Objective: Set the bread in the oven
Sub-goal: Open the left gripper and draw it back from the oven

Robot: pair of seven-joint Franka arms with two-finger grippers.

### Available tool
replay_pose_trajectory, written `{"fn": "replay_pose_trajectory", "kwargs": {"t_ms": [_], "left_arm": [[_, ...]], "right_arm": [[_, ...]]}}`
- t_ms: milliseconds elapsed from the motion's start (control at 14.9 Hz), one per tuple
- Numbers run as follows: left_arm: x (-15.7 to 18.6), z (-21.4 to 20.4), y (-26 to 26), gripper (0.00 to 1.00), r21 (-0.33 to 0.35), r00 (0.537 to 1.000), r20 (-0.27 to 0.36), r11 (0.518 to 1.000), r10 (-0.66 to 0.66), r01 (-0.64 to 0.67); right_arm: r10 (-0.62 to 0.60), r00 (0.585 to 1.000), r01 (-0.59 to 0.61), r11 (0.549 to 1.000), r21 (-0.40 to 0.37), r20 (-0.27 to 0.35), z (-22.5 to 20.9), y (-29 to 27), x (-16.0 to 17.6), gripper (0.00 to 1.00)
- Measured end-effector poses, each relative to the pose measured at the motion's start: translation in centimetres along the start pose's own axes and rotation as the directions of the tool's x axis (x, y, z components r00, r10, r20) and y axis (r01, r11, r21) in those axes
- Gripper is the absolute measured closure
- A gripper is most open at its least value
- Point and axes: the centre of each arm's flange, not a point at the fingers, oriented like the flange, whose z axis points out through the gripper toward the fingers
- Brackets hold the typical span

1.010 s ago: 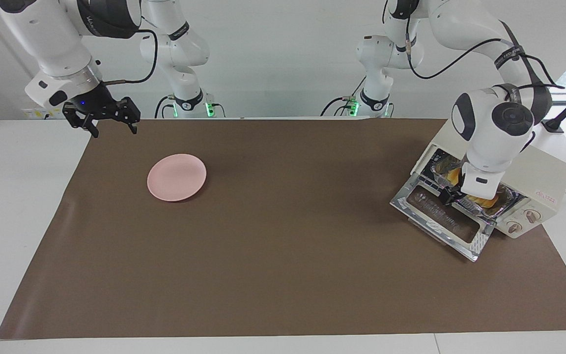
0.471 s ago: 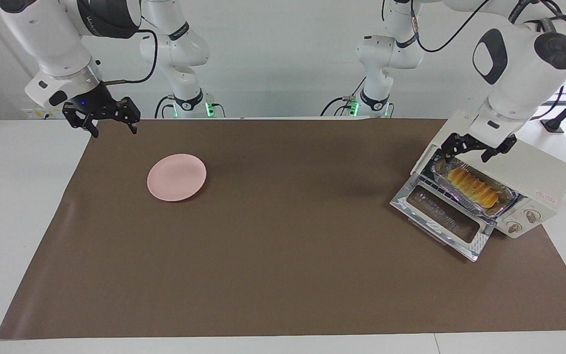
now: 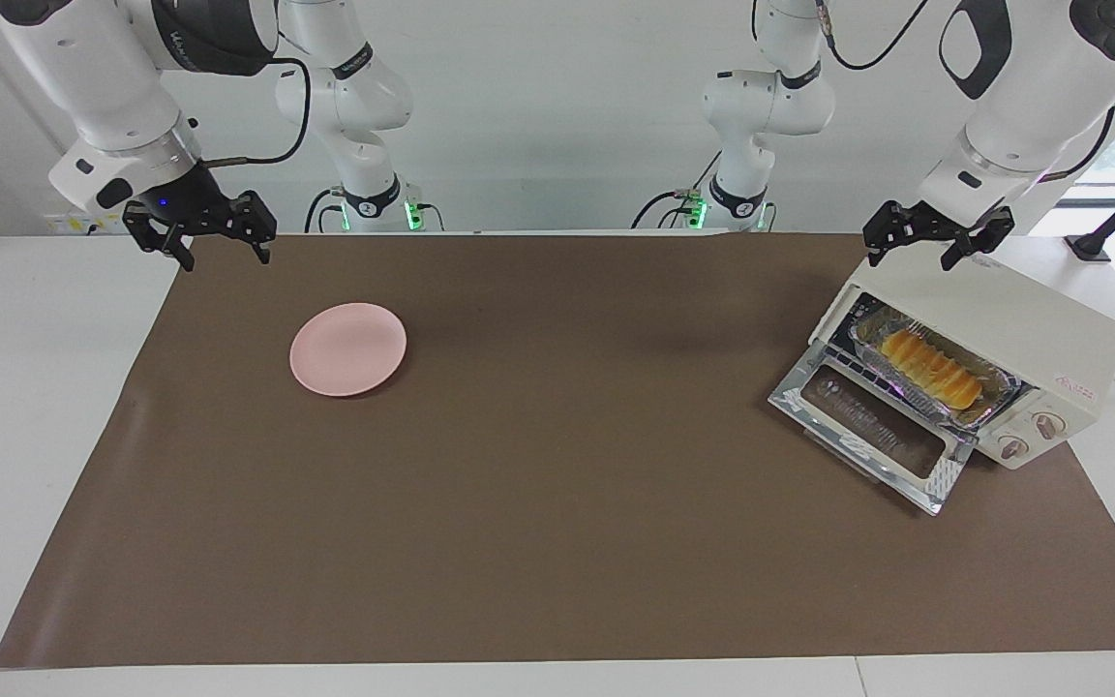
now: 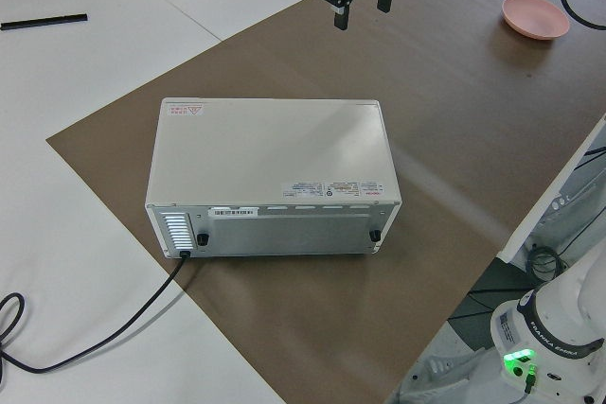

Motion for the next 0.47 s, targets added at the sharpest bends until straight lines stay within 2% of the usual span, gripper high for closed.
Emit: {"fn": "replay_pose_trajectory", "kwargs": {"t_ms": [471], "left_arm": [[0.22, -0.34, -1.15, 0.00, -0.044, 0.999, -0.047, 0.999, -0.027, 0.025]], "right_arm": [[0.000, 1.000, 0.000, 1.000, 0.000, 0.000, 0.00, 0.00, 0.00, 0.00]]}}
